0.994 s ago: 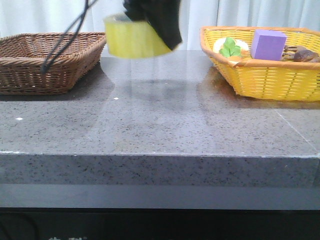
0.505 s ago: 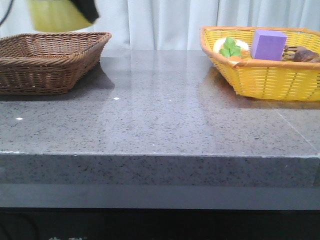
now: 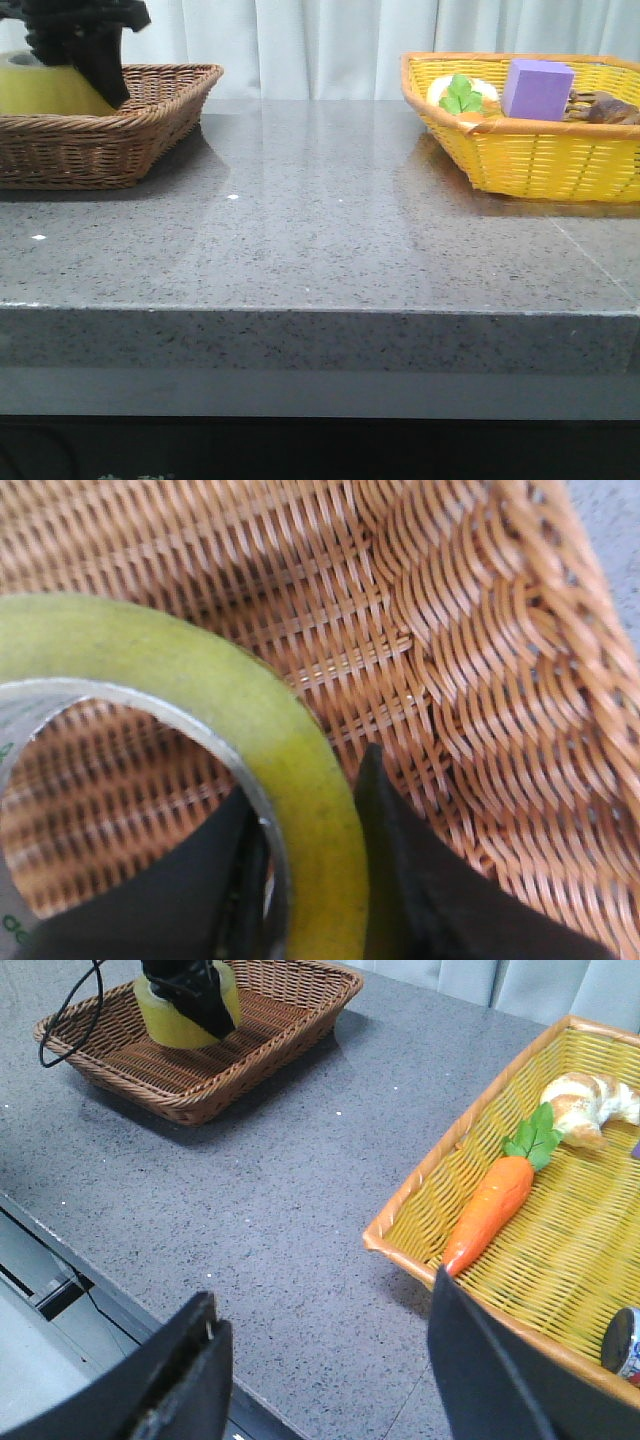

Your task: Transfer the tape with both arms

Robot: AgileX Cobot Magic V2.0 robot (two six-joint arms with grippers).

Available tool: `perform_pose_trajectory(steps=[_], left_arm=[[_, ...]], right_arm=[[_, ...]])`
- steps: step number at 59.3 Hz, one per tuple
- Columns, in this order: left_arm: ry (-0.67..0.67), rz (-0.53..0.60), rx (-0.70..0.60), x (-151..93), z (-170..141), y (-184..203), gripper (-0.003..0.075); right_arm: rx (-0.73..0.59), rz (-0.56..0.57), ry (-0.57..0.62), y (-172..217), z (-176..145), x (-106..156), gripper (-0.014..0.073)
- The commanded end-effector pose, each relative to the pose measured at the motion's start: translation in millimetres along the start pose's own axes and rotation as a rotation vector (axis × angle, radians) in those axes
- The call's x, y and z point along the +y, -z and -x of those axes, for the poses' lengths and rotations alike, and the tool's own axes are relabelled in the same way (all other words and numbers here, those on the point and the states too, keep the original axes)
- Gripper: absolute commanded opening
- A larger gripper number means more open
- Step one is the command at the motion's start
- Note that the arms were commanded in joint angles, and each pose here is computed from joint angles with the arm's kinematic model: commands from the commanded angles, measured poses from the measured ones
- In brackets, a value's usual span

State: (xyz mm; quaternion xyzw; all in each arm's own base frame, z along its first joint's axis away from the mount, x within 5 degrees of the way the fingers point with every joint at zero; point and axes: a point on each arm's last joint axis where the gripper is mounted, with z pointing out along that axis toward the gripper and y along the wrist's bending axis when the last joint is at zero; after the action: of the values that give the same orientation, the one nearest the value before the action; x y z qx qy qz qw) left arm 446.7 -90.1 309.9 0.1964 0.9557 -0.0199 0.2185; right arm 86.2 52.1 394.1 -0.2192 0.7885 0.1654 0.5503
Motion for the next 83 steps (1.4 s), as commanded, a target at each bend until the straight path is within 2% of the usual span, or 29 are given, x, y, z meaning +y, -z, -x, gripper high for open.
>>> perform_pose_trajectory(steps=[1,10,16,33,47,53,65,83], left_arm=[[0.008,0.023,-0.15,0.9,12.0,33.9,0.0147],[0.023,0.021,-0.144,1.3,12.5,27.9,0.0367],[0.039,0.021,-0.15,1.5,13.4,29.5,0.0435],[0.058,0.008,-0.134,-1.0,13.7,49.2,0.0435],[0.139,0.0,-0.189,-7.8,9.7,93.2,0.0433],[0.142,-0.012,-0.215,-19.8,5.3,111.3,0.042],[0.064,-0.026,-0.252,-54.2,-13.8,140.6,0.0421],[-0.001,-0.071,-0.398,-86.3,-66.2,179.6,0.0421]], right_arm=[[-0.094,-0.012,0.0,4.0,12.8,-0.9,0.0456],[-0.094,-0.012,0.0,4.0,12.8,-0.9,0.0456],[-0.094,-0.012,0.0,4.0,12.8,-0.9,0.0456],[-0.094,-0.012,0.0,4.0,12.8,-0.9,0.0456],[-0.094,-0.012,0.0,4.0,12.8,-0.9,0.0456],[-0.094,-0.012,0.0,4.0,12.8,-0.9,0.0456],[-0.094,-0.012,0.0,4.0,12.8,-0.9,0.0456],[-0.094,-0.012,0.0,4.0,12.8,-0.9,0.0456]])
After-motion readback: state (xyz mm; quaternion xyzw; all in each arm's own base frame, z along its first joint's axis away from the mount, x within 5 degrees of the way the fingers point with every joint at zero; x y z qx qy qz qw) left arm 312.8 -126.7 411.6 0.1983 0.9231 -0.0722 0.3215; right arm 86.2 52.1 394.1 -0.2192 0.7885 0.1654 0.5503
